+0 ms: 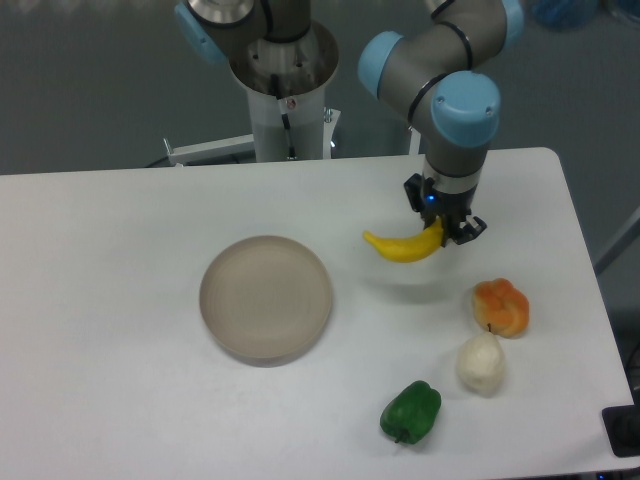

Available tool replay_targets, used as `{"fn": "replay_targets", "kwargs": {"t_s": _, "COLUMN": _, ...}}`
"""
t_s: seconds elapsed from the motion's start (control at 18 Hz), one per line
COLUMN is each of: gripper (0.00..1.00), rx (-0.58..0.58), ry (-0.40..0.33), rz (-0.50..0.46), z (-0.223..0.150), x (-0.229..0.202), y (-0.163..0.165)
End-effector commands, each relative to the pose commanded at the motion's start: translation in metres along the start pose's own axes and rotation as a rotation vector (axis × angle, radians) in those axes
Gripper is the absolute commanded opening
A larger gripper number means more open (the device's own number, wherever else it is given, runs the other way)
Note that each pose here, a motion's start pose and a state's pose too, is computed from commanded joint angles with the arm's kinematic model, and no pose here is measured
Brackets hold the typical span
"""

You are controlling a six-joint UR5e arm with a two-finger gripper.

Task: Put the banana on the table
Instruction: 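Lift the banana and carry it toward the round dish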

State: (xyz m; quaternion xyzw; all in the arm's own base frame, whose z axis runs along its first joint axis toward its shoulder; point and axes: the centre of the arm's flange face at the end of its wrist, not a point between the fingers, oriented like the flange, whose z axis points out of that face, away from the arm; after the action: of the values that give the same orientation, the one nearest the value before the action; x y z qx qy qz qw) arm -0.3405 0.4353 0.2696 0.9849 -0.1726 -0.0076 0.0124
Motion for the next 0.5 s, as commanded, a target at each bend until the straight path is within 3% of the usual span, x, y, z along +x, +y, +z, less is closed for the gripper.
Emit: {"fn": "replay_targets", "kwargs": {"t_s": 0.5, "gripper": 0.37, "rx": -0.019, "ry": 0.042, "rz": -0.046, "z": 0.029, "x": 0.015, "y": 0.0}}
